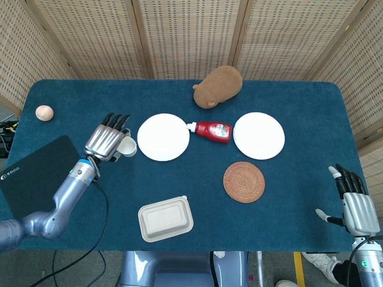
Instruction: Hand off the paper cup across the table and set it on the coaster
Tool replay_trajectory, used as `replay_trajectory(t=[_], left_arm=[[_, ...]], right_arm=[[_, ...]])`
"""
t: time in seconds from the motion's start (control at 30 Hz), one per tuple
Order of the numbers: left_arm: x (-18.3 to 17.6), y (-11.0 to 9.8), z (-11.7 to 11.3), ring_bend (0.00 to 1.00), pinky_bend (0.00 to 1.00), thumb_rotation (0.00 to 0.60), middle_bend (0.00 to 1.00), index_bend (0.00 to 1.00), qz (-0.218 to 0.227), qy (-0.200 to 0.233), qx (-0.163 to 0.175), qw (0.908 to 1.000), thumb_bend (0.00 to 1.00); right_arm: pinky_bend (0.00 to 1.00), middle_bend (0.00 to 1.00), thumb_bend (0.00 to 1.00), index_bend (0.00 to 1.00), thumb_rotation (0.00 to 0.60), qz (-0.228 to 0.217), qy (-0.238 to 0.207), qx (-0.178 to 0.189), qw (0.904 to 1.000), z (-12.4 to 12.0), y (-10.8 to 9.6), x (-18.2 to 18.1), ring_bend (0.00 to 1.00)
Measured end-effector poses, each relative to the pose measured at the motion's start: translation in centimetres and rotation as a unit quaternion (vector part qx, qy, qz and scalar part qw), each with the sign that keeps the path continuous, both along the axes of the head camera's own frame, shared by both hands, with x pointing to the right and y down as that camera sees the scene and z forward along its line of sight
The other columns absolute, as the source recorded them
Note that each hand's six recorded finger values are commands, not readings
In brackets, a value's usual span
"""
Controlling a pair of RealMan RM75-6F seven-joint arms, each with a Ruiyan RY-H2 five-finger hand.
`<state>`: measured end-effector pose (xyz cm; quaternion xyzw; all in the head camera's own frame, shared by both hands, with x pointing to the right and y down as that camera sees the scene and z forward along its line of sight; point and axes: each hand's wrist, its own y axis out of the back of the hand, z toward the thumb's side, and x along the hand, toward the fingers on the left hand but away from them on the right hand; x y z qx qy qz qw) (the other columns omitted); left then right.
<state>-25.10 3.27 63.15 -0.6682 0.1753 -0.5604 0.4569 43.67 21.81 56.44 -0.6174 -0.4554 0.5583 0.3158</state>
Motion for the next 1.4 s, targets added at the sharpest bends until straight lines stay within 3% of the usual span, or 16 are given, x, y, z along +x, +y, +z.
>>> replay_trajectory(t=[0.5, 1.0, 1.07, 1.23, 1.33, 1.37, 1.4], left_arm=[[11.5, 1.3, 1.5, 0.00, 0.00, 0.600, 0.00, 0.37, 0.068, -0.014, -0.009, 0.9975, 0.32], [14.5, 3.9, 3.3, 0.00, 0.00, 0.600, 0.00, 0.37, 0.094, -0.034, -0.014, 0.9949, 0.23], [14.4, 4.0, 3.4, 0.00, 0.00, 0.600, 0.00, 0.35, 0.094, -0.034, -0.013, 0.9949, 0.19], [14.1, 4.3, 3.8, 0.00, 0.00, 0.600, 0.00, 0.17, 0.094, -0.033, -0.016, 0.9949, 0.05], [13.9, 4.7, 4.2, 0.00, 0.00, 0.600, 0.00, 0.05, 0.094, -0.033, -0.020, 0.9948, 0.02], [13.9, 4.8, 4.3, 0.00, 0.00, 0.584, 0.00, 0.03, 0.094, -0.032, -0.021, 0.9948, 0.02], [13.9, 4.8, 4.4, 0.00, 0.00, 0.476, 0.00, 0.02, 0.094, -0.031, -0.021, 0.9949, 0.01]], right_arm=[[0.00, 0.00, 0.02, 0.00, 0.600, 0.037, -0.017, 0.001, 0.9992, 0.1, -0.3, 2.4, 0.00], [0.00, 0.00, 0.02, 0.00, 0.600, 0.038, -0.016, 0.002, 0.9991, 0.0, -0.2, 2.5, 0.00], [0.00, 0.00, 0.02, 0.00, 0.600, 0.038, -0.016, 0.002, 0.9992, 0.0, -0.2, 2.5, 0.00], [0.00, 0.00, 0.02, 0.00, 0.600, 0.036, -0.015, 0.002, 0.9992, 0.0, -0.2, 2.3, 0.00], [0.00, 0.00, 0.02, 0.00, 0.600, 0.037, -0.015, 0.002, 0.9992, 0.0, -0.2, 2.3, 0.00], [0.00, 0.00, 0.02, 0.00, 0.600, 0.037, -0.015, 0.002, 0.9992, 0.0, -0.2, 2.3, 0.00], [0.00, 0.00, 0.02, 0.00, 0.600, 0.037, -0.015, 0.002, 0.9992, 0.0, -0.2, 2.3, 0.00]])
